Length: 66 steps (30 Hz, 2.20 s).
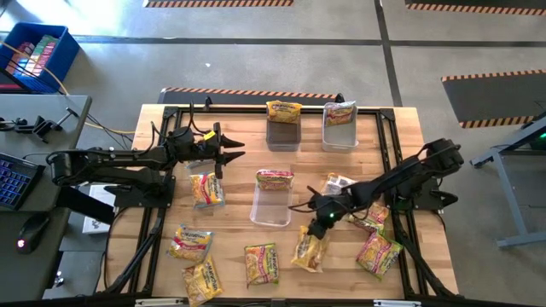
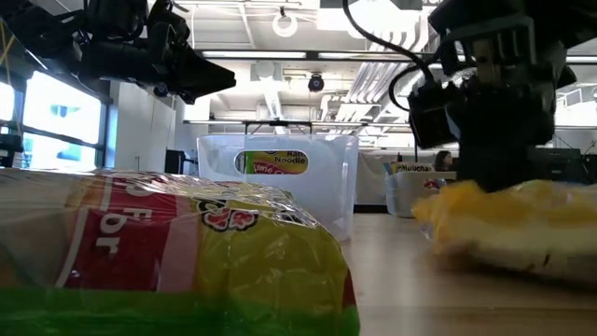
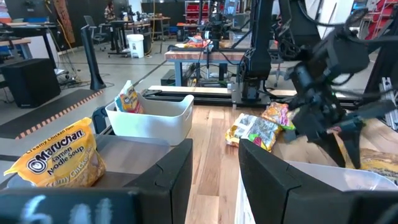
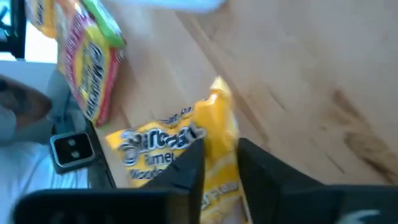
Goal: Sort Maruchan noodles
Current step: Put the yellow noodle pack into the black bin
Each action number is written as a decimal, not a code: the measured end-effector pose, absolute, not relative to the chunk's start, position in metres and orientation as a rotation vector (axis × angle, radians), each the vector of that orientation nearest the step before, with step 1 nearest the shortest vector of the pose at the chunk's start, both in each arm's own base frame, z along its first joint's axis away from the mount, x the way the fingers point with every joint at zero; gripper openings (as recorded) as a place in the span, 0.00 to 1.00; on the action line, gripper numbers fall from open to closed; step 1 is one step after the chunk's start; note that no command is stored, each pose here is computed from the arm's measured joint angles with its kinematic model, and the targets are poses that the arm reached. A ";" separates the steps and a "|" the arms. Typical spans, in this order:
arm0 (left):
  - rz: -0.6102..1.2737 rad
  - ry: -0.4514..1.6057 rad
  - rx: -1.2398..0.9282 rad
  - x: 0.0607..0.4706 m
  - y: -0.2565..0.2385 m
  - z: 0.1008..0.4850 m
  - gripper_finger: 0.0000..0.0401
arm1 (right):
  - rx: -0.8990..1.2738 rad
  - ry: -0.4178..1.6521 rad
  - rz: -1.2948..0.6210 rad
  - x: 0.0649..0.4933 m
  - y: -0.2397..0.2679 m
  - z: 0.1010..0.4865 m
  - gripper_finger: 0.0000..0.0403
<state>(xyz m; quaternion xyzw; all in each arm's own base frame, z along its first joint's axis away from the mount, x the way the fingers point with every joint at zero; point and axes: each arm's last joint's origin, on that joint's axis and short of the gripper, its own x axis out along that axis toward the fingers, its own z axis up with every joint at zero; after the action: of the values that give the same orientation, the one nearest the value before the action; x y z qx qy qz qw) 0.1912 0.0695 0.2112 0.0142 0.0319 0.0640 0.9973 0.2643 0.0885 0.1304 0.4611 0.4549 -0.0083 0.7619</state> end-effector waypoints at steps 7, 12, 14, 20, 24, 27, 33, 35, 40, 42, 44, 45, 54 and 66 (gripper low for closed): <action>0.128 0.066 0.028 0.191 0.069 0.211 0.30 | 0.985 0.973 -0.112 0.243 0.075 0.162 0.01; 0.128 0.065 0.028 0.191 0.069 0.211 0.30 | 0.979 0.912 -0.112 0.232 0.070 0.183 0.09; 0.128 0.062 0.029 0.191 0.069 0.211 0.30 | 0.976 0.880 -0.083 0.234 0.071 0.186 0.17; 0.128 0.061 0.029 0.191 0.069 0.211 0.30 | 0.892 0.819 -0.013 0.248 0.076 0.179 0.45; 0.128 0.061 0.029 0.191 0.070 0.211 0.30 | 0.871 0.850 0.017 0.257 0.080 0.163 0.59; 0.128 0.062 0.030 0.191 0.070 0.211 0.30 | 0.852 0.858 0.065 0.263 0.085 0.153 0.63; 0.128 0.064 0.034 0.191 0.069 0.211 0.30 | 0.724 0.897 0.108 0.282 0.093 0.147 0.64; 0.128 0.064 0.034 0.191 0.069 0.211 0.30 | 0.665 0.935 0.112 0.286 0.095 0.143 0.64; 0.128 0.068 0.034 0.191 0.069 0.211 0.30 | 0.568 1.032 0.150 0.298 0.101 0.134 0.64; 0.127 0.068 0.034 0.191 0.069 0.211 0.30 | 0.551 1.065 0.171 0.300 0.102 0.130 0.64; 0.128 0.068 0.035 0.191 0.069 0.211 0.30 | 0.553 1.073 0.190 0.304 0.104 0.129 0.64; 0.128 0.068 0.035 0.191 0.069 0.211 0.30 | 0.554 1.080 0.192 0.304 0.104 0.127 0.64; 0.127 0.069 0.034 0.191 0.069 0.211 0.30 | 0.534 1.120 0.203 0.302 0.104 0.124 0.33; 0.126 0.069 0.033 0.191 0.069 0.211 0.30 | 0.586 1.188 -0.038 0.286 0.080 0.143 0.02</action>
<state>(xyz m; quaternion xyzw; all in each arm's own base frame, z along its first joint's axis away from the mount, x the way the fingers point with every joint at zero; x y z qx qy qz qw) 0.1913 0.0692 0.2107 0.0167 0.0344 0.0631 0.9973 0.2861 0.0799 0.1431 0.2720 0.5516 -0.0176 0.7883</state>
